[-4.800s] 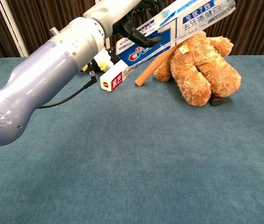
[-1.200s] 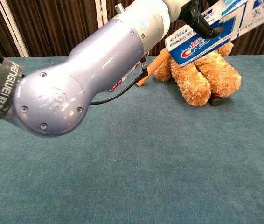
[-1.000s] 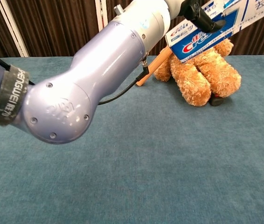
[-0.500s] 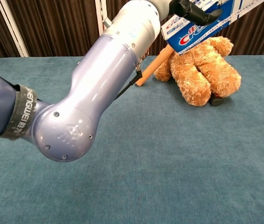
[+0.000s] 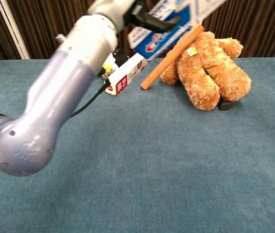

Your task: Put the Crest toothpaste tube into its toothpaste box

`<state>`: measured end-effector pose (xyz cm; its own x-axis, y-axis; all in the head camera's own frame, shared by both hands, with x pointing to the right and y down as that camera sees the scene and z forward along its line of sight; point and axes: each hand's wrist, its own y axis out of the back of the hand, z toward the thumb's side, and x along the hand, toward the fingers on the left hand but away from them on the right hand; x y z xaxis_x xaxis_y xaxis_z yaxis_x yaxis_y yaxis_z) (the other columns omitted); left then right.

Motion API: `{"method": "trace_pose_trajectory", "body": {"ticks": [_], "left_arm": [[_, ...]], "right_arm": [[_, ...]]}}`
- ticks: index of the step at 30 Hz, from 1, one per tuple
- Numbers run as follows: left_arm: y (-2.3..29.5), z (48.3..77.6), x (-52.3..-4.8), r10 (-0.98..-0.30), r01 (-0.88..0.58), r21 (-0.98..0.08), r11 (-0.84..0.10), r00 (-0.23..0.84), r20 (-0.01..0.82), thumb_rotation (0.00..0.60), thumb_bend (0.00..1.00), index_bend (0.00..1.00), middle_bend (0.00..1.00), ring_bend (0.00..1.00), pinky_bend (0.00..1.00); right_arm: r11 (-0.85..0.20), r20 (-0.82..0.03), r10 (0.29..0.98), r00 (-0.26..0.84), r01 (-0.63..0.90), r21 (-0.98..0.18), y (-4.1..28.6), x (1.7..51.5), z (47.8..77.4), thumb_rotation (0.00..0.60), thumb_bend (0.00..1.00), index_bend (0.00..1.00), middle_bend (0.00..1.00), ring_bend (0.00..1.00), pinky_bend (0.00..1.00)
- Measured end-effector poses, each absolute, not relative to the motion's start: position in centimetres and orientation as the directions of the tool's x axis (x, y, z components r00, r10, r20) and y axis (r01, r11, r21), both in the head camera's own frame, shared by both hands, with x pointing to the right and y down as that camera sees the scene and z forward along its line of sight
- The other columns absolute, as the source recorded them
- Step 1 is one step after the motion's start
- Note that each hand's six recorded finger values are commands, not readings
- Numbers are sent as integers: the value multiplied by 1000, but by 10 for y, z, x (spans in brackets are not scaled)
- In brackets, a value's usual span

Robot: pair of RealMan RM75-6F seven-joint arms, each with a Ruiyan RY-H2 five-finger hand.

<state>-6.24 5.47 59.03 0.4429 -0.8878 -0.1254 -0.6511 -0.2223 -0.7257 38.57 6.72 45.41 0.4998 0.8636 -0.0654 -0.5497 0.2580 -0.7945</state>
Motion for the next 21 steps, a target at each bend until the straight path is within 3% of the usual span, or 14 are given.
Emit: {"method": "trace_pose_trajectory", "body": {"ticks": [11,17,21], "left_arm": [[51,567,-110,-936,-870,-475,-131,267,-230,600,509,332,470,431,529],[54,569,-125,-941,-906,-412,-96,217,-260,600,498,294,425,388,515],[56,578,-129,-948,-910,-404,-91,204,-245,600,441,229,350,319,464]], "right_arm": [[188,-60,907,416,-529,-828,71,397,466,600,404,0,302,222,212],[169,-68,916,396,-533,-829,72,403,468,600,404,0,302,221,212],[160,-71,919,388,-531,-832,72,406,469,600,405,0,302,222,213]]}}
